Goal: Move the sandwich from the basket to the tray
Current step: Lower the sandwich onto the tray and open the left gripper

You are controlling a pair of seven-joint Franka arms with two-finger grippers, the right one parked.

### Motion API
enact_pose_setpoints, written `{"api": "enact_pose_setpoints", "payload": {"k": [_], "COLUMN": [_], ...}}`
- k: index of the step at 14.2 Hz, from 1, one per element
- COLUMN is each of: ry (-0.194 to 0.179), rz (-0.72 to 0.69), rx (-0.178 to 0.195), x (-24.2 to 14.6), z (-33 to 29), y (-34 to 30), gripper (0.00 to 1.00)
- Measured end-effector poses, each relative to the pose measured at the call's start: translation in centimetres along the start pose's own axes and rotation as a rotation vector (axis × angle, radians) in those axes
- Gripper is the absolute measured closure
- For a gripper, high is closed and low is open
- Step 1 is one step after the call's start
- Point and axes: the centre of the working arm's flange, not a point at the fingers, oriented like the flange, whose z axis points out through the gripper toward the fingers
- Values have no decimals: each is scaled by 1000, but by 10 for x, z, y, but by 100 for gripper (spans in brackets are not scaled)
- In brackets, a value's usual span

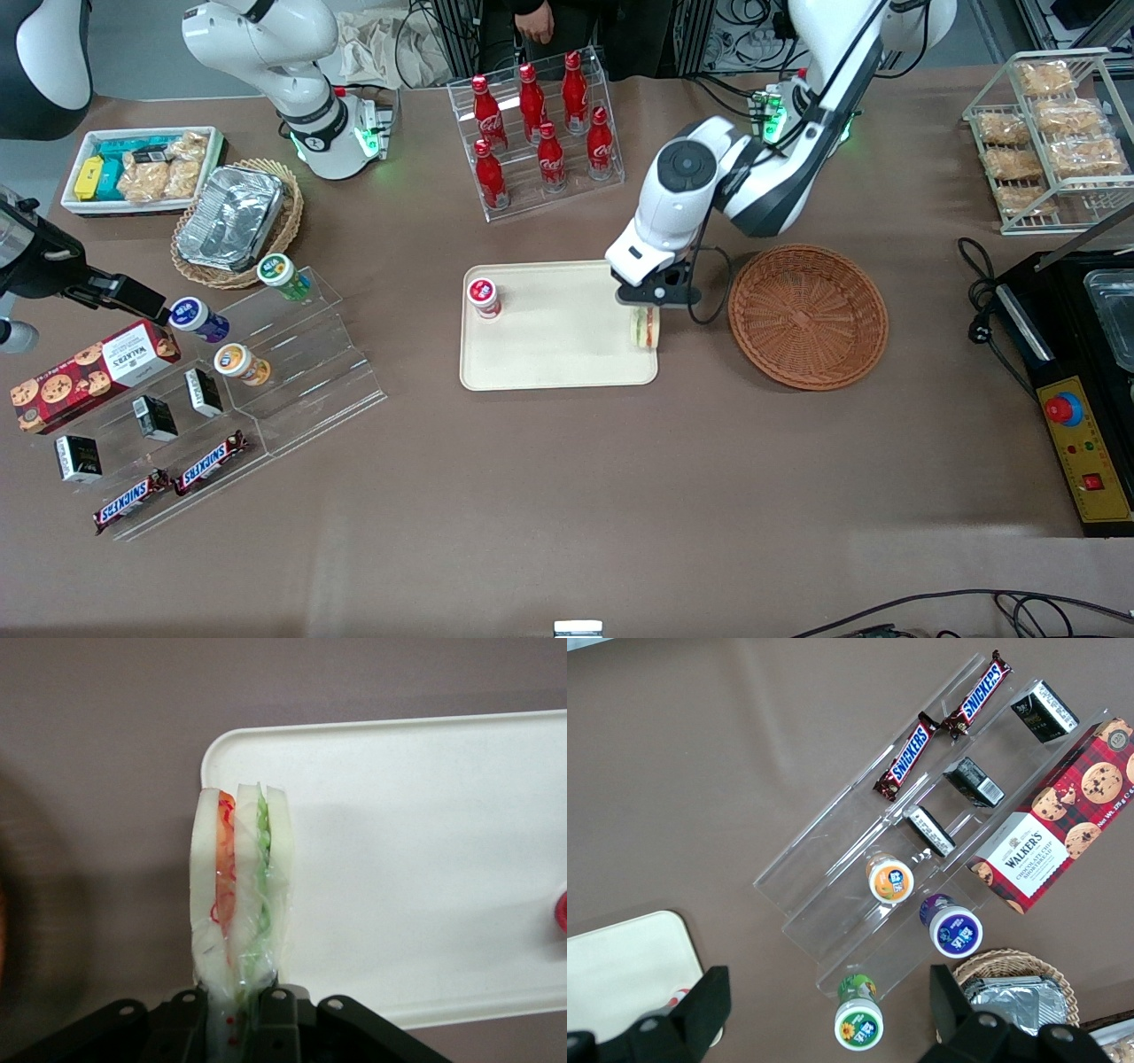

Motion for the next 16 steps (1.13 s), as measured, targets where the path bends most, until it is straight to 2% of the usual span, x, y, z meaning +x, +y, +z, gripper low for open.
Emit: {"api": "enact_pose_setpoints", "payload": {"k": [3,5,14,16], "ry": [7,6,17,21], "rz": [1,13,37,37], "rx": [-38,-49,-37,-31], "x": [4,0,-9,-7], "z": [33,49,69,70], "y": [2,8,17,16], "gripper": [80,80,80,65]}}
